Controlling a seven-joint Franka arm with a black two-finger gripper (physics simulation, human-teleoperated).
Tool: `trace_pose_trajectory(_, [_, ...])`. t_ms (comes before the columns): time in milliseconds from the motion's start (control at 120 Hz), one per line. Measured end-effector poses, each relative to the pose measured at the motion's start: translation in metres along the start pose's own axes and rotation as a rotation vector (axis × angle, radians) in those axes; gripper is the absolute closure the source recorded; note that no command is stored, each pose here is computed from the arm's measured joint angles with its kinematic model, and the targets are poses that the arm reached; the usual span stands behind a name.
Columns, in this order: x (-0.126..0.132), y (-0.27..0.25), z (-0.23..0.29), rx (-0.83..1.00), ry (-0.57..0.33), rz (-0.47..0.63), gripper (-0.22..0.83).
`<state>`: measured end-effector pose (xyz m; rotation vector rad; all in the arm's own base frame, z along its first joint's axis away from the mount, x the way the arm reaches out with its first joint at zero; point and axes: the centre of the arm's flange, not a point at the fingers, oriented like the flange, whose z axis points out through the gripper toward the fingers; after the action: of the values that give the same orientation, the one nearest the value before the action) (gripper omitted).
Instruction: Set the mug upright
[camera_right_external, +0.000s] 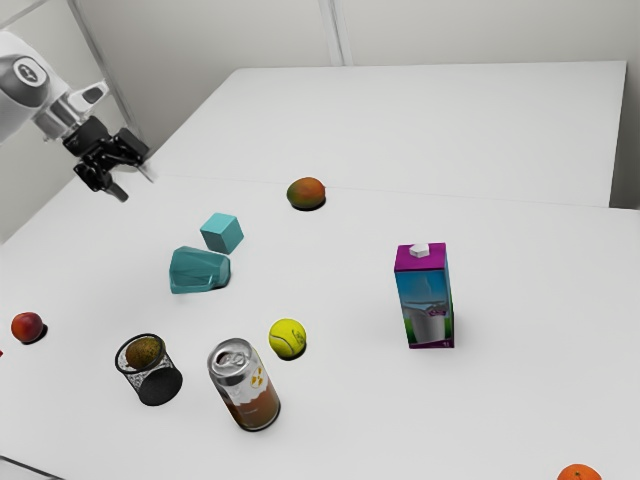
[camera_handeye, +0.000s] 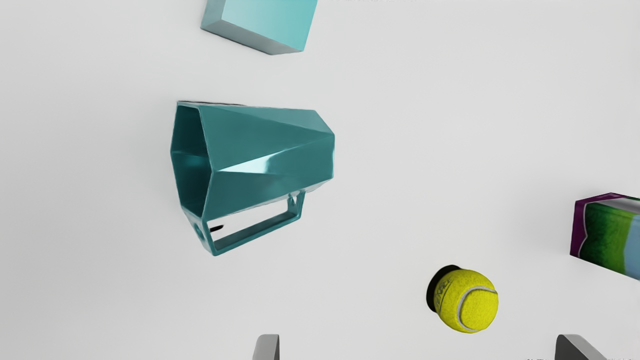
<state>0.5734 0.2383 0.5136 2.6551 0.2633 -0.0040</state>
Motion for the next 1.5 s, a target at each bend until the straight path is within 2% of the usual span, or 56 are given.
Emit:
trace_pose_trajectory(208, [0.010, -0.102, 0.051, -0.191, -0.020, -0.024, 0.00])
trace_pose_trajectory(450, [0.021, -0.150, 0.115, -0.326, -0.027, 0.019, 0.00])
trace_pose_trajectory(617, [0.031, -0.158, 0.153, -0.401, -0.007, 0.051, 0.00])
trace_pose_trajectory(825, [0.042, -0.143, 0.167, -0.439, 0.029, 0.118, 0.00])
trace_pose_trajectory(1033, [0.041, -0.129, 0.187, -0.483, 0.032, 0.148, 0.00])
trace_pose_trajectory(1067, [0.041, -0.129, 0.186, -0.484, 0.036, 0.152, 0.07])
trace_pose_trajectory(1183, [0.042, -0.126, 0.183, -0.485, 0.047, 0.168, 0.39])
trace_pose_trajectory(1250, [0.042, -0.124, 0.181, -0.485, 0.053, 0.179, 0.52])
trace_pose_trajectory(1358, [0.042, -0.114, 0.167, -0.471, 0.067, 0.210, 0.65])
trace_pose_trajectory(1500, [0.030, -0.099, 0.160, -0.466, 0.066, 0.226, 0.73])
